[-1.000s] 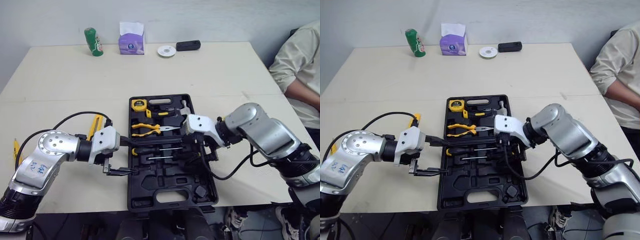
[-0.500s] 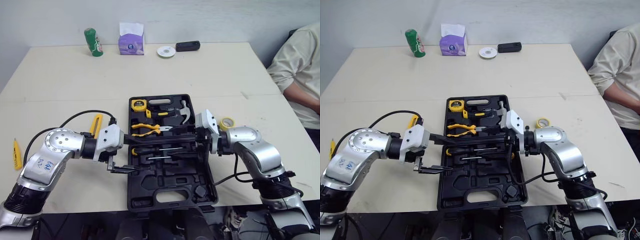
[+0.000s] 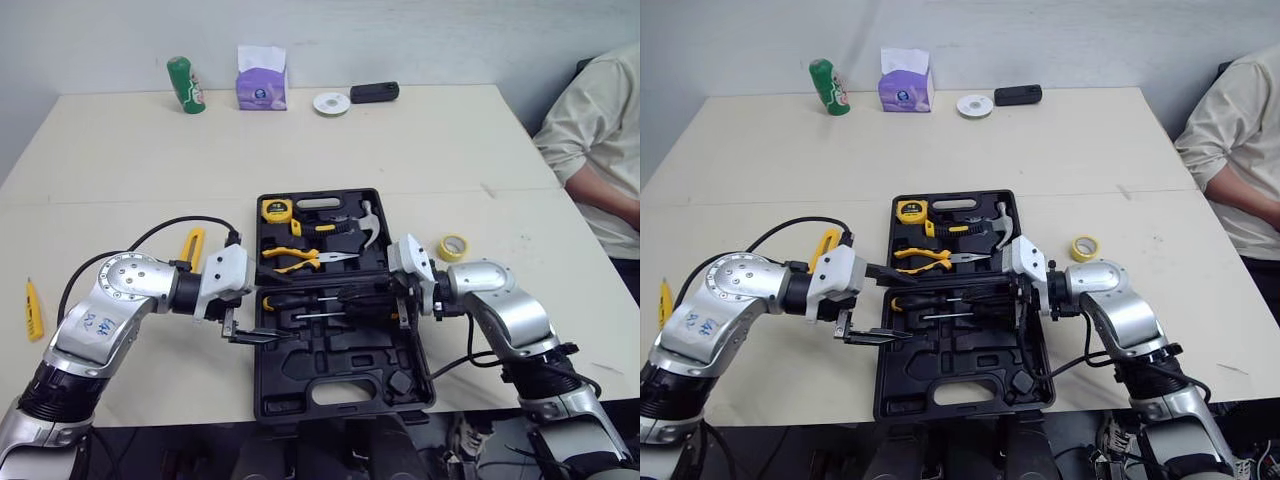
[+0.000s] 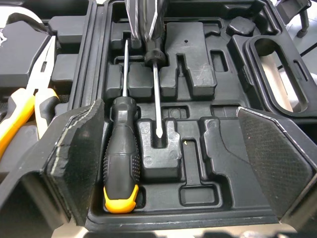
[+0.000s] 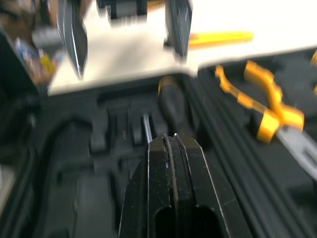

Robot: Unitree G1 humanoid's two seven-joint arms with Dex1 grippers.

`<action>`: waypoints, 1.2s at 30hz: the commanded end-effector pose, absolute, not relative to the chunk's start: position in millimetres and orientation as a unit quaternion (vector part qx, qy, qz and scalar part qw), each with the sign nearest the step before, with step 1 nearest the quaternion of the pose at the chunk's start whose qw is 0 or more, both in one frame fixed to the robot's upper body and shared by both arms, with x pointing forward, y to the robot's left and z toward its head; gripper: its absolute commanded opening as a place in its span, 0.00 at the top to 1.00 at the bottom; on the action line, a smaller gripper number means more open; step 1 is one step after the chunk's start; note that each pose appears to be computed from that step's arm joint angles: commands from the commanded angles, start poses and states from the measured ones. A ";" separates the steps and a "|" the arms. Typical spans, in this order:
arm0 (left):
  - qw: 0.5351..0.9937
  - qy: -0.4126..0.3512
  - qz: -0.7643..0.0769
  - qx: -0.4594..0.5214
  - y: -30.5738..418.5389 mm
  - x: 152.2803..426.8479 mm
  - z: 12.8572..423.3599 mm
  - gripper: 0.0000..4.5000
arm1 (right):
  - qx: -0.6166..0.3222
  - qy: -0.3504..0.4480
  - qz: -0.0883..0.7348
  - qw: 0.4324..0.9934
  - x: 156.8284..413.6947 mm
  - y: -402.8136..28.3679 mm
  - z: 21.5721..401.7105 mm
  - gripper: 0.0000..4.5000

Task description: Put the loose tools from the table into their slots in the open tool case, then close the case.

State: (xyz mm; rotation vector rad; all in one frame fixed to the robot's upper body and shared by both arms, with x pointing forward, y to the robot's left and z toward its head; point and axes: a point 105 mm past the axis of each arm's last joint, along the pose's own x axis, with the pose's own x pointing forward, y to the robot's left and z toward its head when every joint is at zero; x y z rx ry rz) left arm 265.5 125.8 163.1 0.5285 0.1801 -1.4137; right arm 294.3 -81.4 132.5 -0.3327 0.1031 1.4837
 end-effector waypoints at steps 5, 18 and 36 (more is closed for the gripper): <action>0.715 0.061 -0.651 0.249 117.4 259.9 174.7 0.00 | -0.176 0.081 0.672 0.715 290.3 -86.2 112.4 0.99; 0.712 0.063 -0.653 0.250 114.7 261.3 174.2 0.00 | -0.260 0.273 0.580 0.722 291.1 -123.2 34.1 0.99; 0.897 0.023 -0.438 0.053 172.8 272.7 187.6 0.00 | -0.093 0.108 0.504 0.852 302.1 -151.8 155.4 0.99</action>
